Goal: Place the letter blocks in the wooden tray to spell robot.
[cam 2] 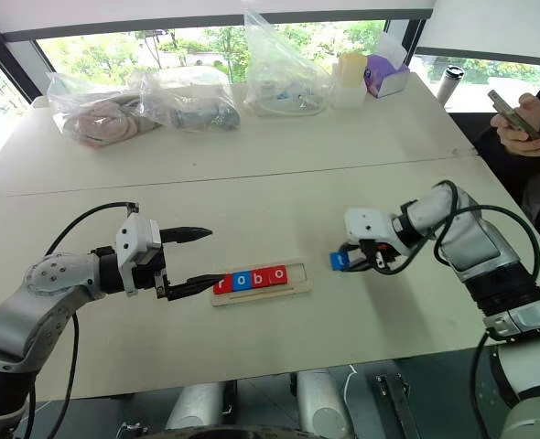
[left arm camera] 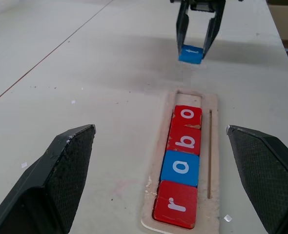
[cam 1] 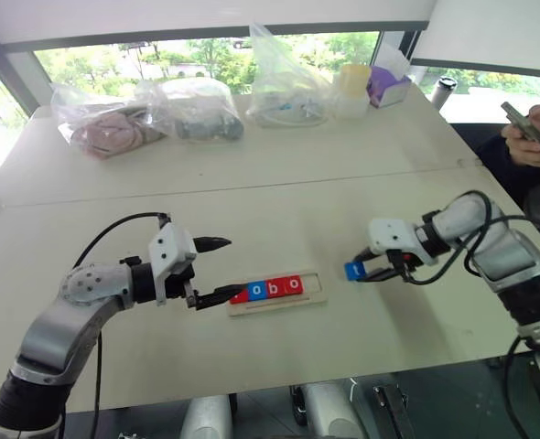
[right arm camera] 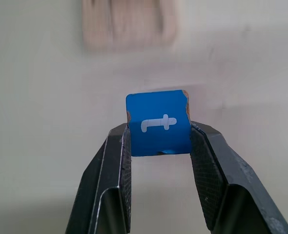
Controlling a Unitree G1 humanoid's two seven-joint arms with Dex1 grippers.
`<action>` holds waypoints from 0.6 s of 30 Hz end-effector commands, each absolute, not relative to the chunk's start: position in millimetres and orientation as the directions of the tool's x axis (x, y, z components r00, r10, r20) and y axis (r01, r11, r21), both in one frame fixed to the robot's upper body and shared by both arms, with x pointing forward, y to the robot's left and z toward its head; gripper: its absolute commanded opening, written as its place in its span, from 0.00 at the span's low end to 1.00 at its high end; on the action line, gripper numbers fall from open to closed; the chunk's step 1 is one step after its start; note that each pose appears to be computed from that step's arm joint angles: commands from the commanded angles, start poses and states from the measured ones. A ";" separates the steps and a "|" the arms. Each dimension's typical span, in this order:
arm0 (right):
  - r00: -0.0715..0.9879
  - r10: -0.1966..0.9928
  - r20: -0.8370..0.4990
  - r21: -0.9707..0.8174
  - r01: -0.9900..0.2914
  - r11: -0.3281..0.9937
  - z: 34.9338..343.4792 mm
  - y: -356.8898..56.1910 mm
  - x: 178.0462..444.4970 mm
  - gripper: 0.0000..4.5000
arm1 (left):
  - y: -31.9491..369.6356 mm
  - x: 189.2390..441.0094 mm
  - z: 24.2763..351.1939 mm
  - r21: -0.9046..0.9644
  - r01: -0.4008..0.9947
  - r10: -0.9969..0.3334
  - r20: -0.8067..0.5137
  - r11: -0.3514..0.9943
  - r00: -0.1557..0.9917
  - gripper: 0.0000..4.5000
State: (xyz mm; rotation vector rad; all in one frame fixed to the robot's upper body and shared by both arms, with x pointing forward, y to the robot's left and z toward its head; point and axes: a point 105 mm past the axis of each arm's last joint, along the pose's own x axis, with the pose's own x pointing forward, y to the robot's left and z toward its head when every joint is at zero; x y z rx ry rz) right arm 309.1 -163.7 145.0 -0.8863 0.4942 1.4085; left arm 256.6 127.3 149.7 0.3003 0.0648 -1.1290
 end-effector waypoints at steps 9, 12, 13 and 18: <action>0.093 0.644 -0.760 -0.225 -0.966 -0.126 132.3 -122.4 300.4 0.25 | 125.7 253.3 160.4 0.238 0.888 -0.882 -0.177 0.393 0.437 1.00; 0.088 0.649 -0.756 -0.221 -0.967 -0.125 130.2 -117.9 299.6 0.25 | 125.7 253.4 160.5 0.238 0.887 -0.880 -0.176 0.397 0.441 1.00; 0.088 0.649 -0.755 -0.220 -0.968 -0.125 129.6 -117.3 299.5 0.25 | 125.6 253.5 160.6 0.237 0.886 -0.880 -0.176 0.398 0.442 1.00; 0.089 0.654 -0.751 -0.216 -0.969 -0.116 126.2 -114.1 299.8 0.25 | 125.7 253.3 160.3 0.235 0.885 -0.878 -0.175 0.402 0.445 1.00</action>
